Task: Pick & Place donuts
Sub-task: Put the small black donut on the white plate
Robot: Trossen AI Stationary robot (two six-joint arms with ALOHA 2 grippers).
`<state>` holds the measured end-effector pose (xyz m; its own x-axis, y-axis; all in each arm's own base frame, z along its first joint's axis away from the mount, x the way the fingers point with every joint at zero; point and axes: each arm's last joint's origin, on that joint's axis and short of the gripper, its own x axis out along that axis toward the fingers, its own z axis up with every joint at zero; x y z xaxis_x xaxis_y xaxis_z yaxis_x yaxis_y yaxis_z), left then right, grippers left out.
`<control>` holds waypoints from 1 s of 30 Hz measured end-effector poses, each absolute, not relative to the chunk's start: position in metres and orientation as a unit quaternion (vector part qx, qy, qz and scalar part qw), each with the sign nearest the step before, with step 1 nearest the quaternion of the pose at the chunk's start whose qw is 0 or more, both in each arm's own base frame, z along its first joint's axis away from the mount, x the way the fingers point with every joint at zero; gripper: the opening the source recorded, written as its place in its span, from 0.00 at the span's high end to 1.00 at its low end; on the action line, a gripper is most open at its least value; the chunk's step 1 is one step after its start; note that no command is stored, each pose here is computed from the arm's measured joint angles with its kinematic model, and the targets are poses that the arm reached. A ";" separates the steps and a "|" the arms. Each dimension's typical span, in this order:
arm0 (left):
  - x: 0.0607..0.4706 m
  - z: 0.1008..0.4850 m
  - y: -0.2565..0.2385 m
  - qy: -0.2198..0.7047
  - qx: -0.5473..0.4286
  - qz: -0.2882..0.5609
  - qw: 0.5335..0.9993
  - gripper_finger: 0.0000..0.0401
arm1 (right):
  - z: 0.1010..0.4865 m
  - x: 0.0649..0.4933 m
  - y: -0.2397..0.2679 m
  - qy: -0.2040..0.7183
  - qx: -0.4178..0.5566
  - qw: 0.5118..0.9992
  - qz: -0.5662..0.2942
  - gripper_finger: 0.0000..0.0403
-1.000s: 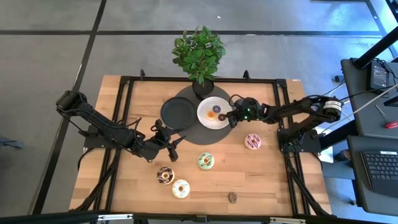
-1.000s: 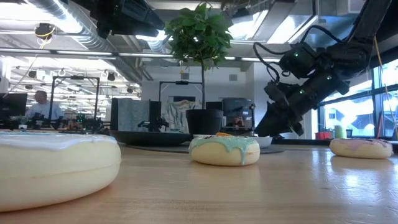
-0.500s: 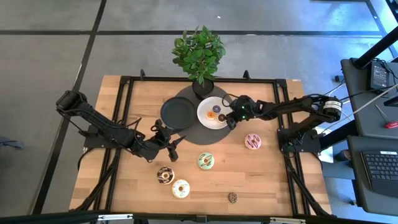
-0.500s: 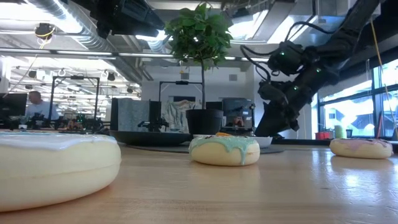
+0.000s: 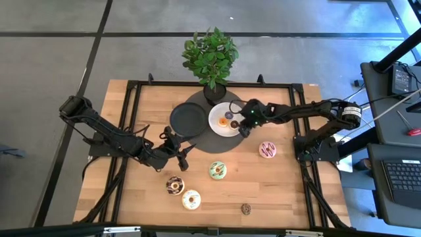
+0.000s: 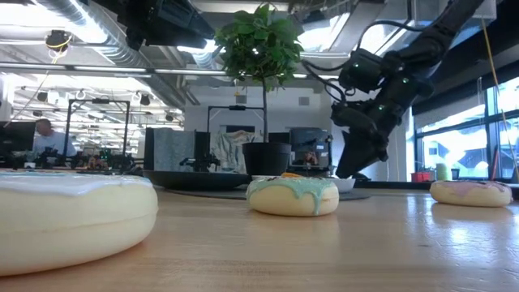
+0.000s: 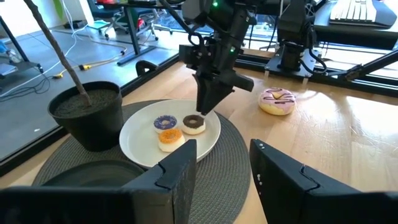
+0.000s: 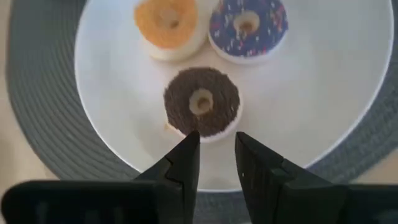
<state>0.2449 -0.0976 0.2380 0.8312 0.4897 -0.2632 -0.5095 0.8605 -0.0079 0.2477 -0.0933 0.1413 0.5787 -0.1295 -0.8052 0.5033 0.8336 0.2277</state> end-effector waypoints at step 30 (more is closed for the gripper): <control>0.249 0.237 -0.091 0.138 -0.053 0.244 0.958 0.65 | 0.141 0.255 -0.077 0.437 0.170 0.866 -0.177 0.74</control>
<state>0.2488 -0.0912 0.2371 0.8430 0.4527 -0.2906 -0.4818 0.8756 -0.0338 0.2551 -0.0766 0.1413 0.5562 -0.1579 -0.8159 0.4542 0.8799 0.1393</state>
